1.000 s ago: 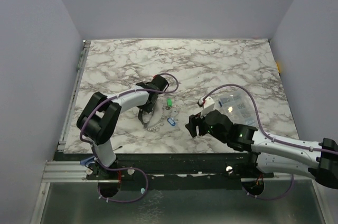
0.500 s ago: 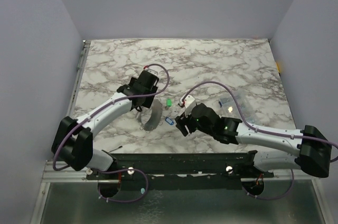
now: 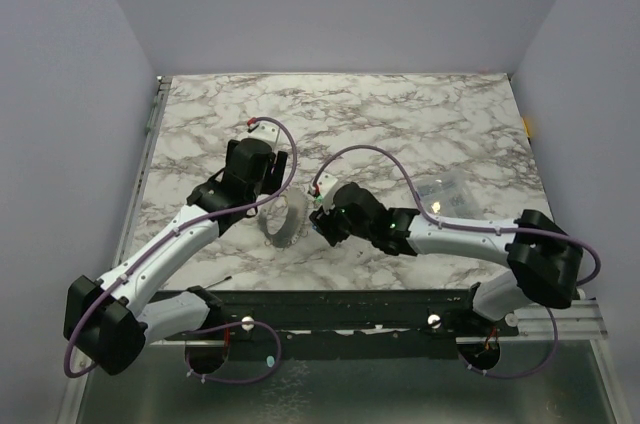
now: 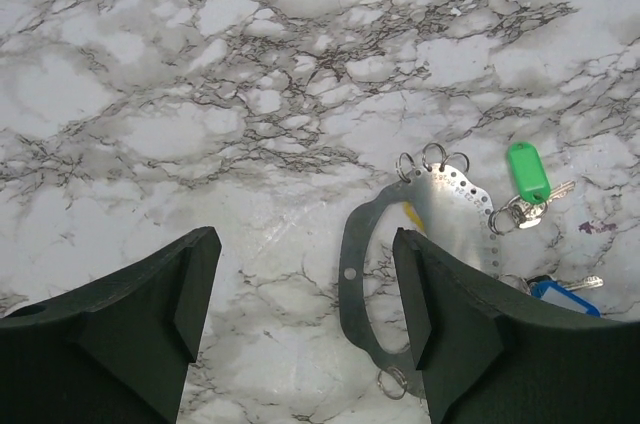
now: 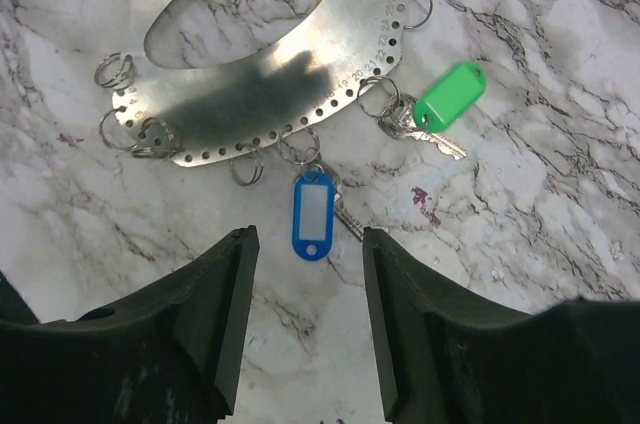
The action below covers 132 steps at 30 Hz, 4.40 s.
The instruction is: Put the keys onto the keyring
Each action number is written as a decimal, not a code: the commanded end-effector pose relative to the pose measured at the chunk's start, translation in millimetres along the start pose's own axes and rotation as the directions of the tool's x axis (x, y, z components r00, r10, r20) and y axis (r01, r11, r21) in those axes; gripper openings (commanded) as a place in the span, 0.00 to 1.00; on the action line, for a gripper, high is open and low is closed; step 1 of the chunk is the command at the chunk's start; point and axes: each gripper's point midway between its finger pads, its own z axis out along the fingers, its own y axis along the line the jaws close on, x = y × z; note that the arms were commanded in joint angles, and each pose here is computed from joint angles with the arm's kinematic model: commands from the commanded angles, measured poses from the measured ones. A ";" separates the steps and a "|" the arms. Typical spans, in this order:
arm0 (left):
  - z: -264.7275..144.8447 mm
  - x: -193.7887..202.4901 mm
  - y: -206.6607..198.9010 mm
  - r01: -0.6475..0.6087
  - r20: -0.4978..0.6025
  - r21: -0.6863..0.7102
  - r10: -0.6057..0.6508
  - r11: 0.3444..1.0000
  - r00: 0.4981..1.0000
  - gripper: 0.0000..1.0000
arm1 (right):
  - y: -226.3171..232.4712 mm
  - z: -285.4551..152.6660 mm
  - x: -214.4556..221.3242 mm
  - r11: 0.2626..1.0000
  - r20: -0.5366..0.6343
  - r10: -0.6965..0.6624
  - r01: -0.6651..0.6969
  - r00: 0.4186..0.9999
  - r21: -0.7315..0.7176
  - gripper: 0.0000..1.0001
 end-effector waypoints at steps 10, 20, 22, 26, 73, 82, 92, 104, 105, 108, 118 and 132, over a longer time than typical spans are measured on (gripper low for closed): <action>-6.2 -11.1 6.2 0.032 0.064 0.008 -0.032 0.999 0.997 0.77 | -4.5 41.7 -9.5 0.984 -0.075 0.150 -0.156 0.986 -0.089 0.49; -6.5 -14.9 14.5 0.060 0.080 0.006 -0.060 0.998 0.995 0.77 | 7.9 48.5 27.1 0.973 -0.258 0.152 -0.191 0.954 -0.132 0.47; -6.4 -14.9 15.3 0.062 0.082 0.007 -0.062 0.998 0.995 0.77 | 5.5 48.1 33.7 0.975 -0.268 0.156 -0.192 0.951 -0.115 0.47; -5.8 -15.6 15.1 0.067 0.083 0.019 -0.068 0.998 0.994 0.77 | 2.0 50.0 45.9 0.980 -0.287 0.138 -0.173 0.948 -0.099 0.48; 2.5 -14.1 9.8 0.107 0.062 0.128 -0.115 0.986 0.991 0.76 | -7.8 43.2 27.9 0.992 -0.231 -0.014 -0.015 0.973 -0.125 0.00; 2.4 -13.9 6.6 0.105 0.062 0.146 -0.115 0.984 0.991 0.75 | -7.5 42.0 31.6 0.992 -0.244 -0.003 -0.028 0.970 -0.121 0.04; 1.6 -14.6 6.3 0.104 0.065 0.149 -0.115 0.983 0.991 0.74 | -5.6 48.6 33.8 0.989 -0.275 -0.037 -0.003 0.961 -0.146 0.59; 1.0 -15.1 6.5 0.105 0.068 0.149 -0.116 0.983 0.991 0.74 | -6.4 68.6 47.2 0.990 -0.320 -0.046 0.001 0.946 -0.140 0.43; 1.1 -14.8 6.6 0.104 0.068 0.149 -0.115 0.983 0.991 0.74 | -7.9 67.9 49.8 0.991 -0.324 -0.047 0.004 0.945 -0.132 0.41; 1.1 -14.8 6.1 0.104 0.067 0.151 -0.115 0.983 0.991 0.74 | -10.1 65.7 58.0 0.992 -0.341 -0.050 0.008 0.939 -0.122 0.29; -0.2 -15.1 1.8 0.099 0.068 0.176 -0.112 0.979 0.991 0.74 | -10.1 55.9 51.2 0.992 -0.309 -0.050 0.012 0.950 -0.124 0.01; -16.5 -29.3 -25.2 0.063 0.131 0.350 -0.116 0.935 0.985 0.71 | -11.4 5.8 -8.8 0.993 -0.142 -0.016 -0.001 0.990 -0.119 0.01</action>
